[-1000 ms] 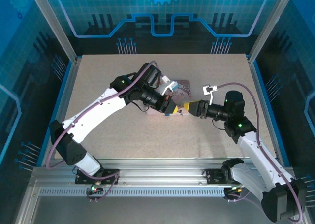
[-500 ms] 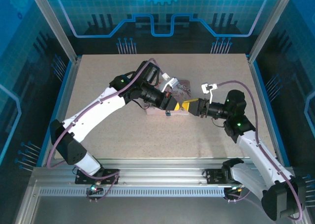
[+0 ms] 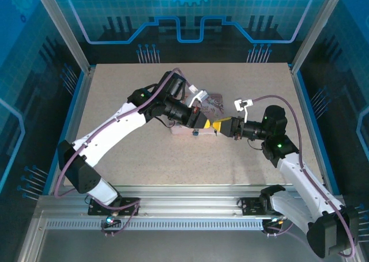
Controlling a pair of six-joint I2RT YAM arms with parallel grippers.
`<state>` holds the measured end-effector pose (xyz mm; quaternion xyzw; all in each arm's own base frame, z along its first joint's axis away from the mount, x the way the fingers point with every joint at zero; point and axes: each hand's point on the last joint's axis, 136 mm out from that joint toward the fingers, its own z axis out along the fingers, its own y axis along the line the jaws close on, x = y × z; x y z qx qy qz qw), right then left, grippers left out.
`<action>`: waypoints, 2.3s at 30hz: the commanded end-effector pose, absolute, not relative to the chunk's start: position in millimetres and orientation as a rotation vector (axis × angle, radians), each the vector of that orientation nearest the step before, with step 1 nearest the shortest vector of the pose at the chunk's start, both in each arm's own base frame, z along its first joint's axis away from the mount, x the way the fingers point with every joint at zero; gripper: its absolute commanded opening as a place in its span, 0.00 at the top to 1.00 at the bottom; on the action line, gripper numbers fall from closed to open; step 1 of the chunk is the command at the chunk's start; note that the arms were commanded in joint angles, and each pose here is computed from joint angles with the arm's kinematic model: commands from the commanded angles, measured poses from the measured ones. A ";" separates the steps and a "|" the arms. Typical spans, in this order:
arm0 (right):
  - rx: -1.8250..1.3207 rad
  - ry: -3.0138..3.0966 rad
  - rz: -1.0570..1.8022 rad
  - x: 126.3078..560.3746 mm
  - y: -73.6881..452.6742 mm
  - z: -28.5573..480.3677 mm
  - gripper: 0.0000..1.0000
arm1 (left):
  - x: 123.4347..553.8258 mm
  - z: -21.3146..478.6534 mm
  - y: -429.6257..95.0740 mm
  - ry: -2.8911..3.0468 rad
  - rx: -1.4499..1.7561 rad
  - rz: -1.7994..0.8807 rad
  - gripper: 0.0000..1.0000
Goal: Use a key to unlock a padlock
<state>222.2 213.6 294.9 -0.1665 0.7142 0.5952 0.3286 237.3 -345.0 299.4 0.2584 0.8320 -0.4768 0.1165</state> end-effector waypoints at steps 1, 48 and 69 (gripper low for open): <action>-0.503 1.836 1.563 213.2 216.9 306.3 0.76 | 232.4 308.6 -340.5 2.403 0.764 -1.430 1.00; -0.586 1.833 1.536 202.1 228.6 307.9 1.00 | 238.7 313.7 -336.5 2.352 0.696 -1.494 1.00; -0.524 1.830 1.495 211.4 225.3 310.5 1.00 | 228.9 319.5 -342.1 2.305 0.719 -1.617 0.90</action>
